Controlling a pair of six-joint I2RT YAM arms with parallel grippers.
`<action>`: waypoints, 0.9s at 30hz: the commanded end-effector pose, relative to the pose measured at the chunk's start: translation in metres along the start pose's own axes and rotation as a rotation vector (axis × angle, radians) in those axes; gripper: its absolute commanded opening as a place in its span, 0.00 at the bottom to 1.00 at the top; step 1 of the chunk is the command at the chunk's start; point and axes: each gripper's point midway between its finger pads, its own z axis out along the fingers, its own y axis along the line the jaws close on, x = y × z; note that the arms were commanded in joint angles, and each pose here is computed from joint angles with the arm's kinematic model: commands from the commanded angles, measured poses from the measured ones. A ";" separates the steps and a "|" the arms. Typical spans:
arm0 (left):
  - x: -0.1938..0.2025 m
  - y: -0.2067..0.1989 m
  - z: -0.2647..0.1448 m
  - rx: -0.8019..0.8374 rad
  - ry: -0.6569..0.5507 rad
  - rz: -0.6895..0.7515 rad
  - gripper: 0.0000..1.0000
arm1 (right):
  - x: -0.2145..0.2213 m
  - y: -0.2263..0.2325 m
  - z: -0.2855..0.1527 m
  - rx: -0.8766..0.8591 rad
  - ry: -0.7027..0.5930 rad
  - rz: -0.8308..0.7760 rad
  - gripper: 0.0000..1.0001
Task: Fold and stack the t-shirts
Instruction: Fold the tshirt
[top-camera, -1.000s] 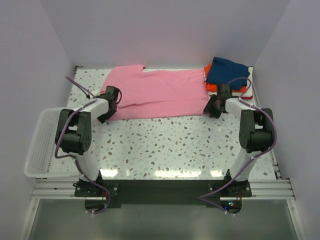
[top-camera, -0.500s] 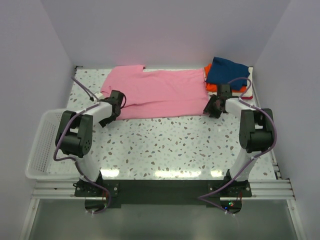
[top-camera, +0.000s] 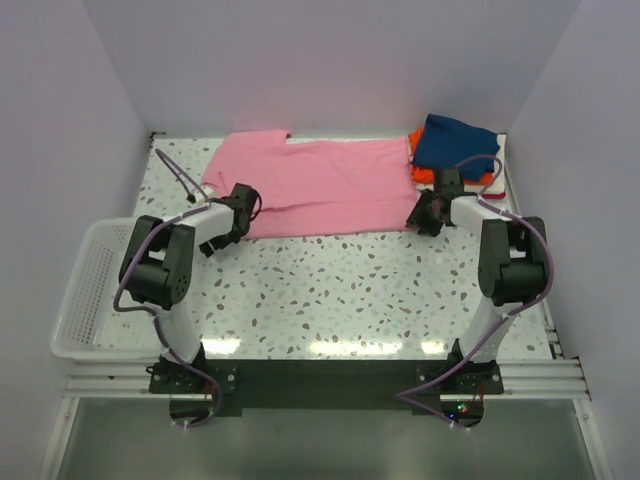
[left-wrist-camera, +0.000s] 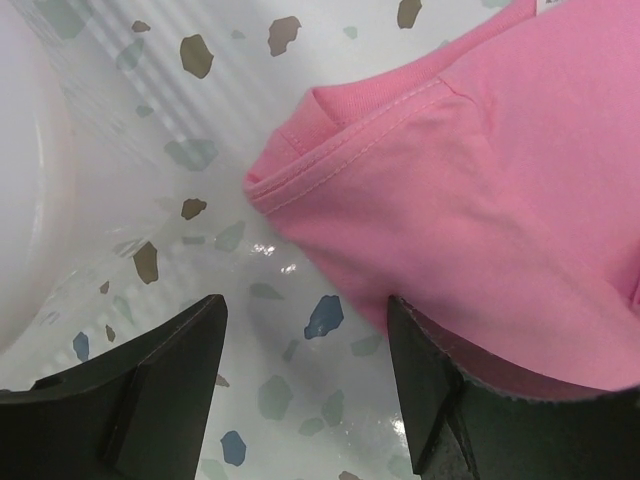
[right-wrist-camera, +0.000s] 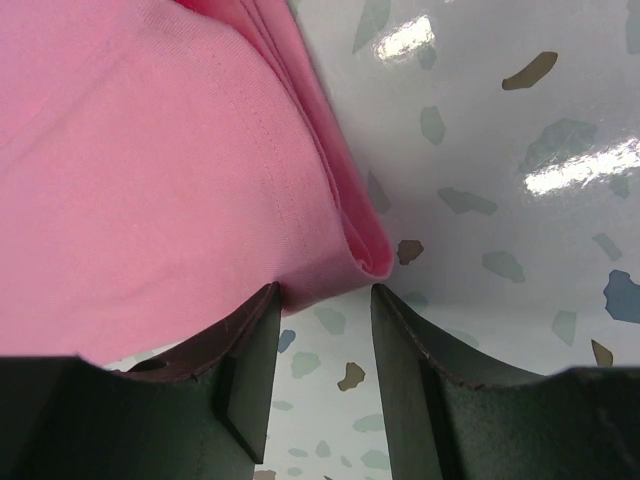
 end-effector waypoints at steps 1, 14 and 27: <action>-0.012 0.006 0.003 -0.079 -0.065 -0.039 0.70 | -0.017 0.011 -0.004 -0.038 -0.050 -0.004 0.45; -0.024 -0.009 0.010 -0.114 -0.095 -0.036 0.70 | -0.011 0.007 -0.002 -0.030 -0.039 -0.007 0.26; -0.032 -0.003 -0.007 -0.037 -0.092 -0.085 0.00 | -0.014 0.003 -0.006 -0.007 -0.038 -0.009 0.01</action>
